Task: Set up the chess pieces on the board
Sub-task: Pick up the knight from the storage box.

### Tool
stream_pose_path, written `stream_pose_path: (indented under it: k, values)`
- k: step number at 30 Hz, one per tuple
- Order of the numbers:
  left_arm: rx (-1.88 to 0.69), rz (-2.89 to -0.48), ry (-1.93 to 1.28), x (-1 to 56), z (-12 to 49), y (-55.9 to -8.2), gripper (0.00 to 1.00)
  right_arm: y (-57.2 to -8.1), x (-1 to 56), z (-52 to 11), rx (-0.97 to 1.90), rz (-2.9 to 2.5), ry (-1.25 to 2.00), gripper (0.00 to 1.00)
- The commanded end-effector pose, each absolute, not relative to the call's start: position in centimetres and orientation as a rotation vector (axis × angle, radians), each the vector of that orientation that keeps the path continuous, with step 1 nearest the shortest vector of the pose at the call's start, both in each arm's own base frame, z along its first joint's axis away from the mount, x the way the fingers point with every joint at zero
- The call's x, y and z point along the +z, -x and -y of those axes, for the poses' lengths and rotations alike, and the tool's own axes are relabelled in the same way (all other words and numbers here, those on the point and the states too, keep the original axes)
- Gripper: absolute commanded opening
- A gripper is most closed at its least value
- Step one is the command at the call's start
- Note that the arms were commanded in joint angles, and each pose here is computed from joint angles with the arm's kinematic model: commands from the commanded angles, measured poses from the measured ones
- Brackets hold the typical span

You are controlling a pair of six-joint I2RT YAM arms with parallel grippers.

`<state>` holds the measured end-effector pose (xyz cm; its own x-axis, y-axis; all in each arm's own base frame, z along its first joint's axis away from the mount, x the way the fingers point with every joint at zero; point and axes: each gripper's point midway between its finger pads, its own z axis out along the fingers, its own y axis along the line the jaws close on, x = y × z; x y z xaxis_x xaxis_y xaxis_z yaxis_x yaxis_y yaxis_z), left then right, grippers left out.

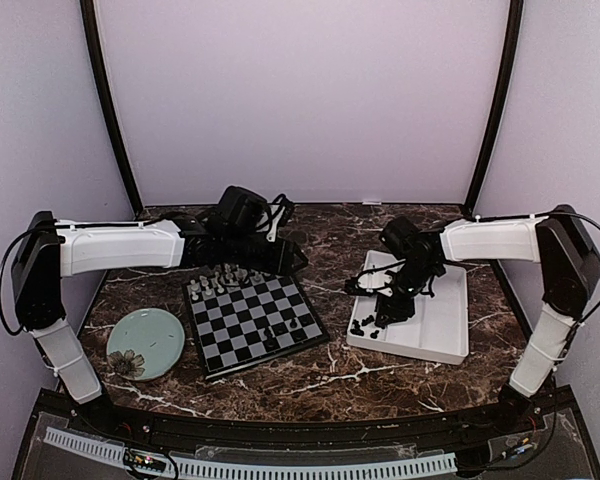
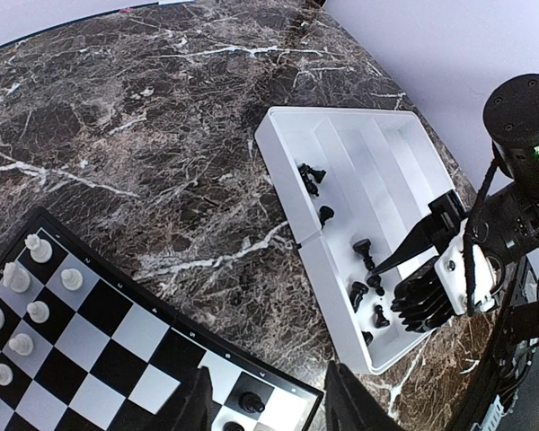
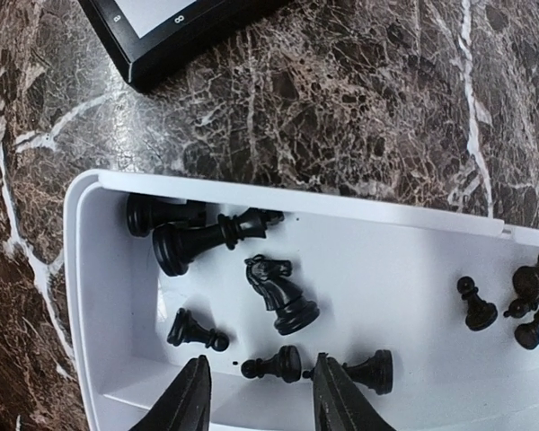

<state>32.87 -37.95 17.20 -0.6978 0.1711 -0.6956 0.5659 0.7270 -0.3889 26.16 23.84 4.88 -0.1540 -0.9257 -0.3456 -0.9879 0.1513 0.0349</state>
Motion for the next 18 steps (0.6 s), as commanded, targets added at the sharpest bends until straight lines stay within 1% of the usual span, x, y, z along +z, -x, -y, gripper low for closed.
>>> stream_pose_path:
  k: [1, 11, 18]
  values:
    - [-0.814, -2.242, -0.535, 19.1, 37.9, -33.1, 0.44, -27.8, 4.5, -24.7, 0.336, -2.090, 1.945, 0.42]
    - [-0.789, -2.238, -0.517, 19.5, 37.2, -33.1, 0.44, -28.7, 3.1, -25.1, 0.289, -2.032, 2.049, 0.42]
    - [-0.790, -2.242, -0.514, 19.3, 37.1, -33.0, 0.44, -27.5, 2.5, -25.3, 0.349, -2.005, 2.128, 0.41]
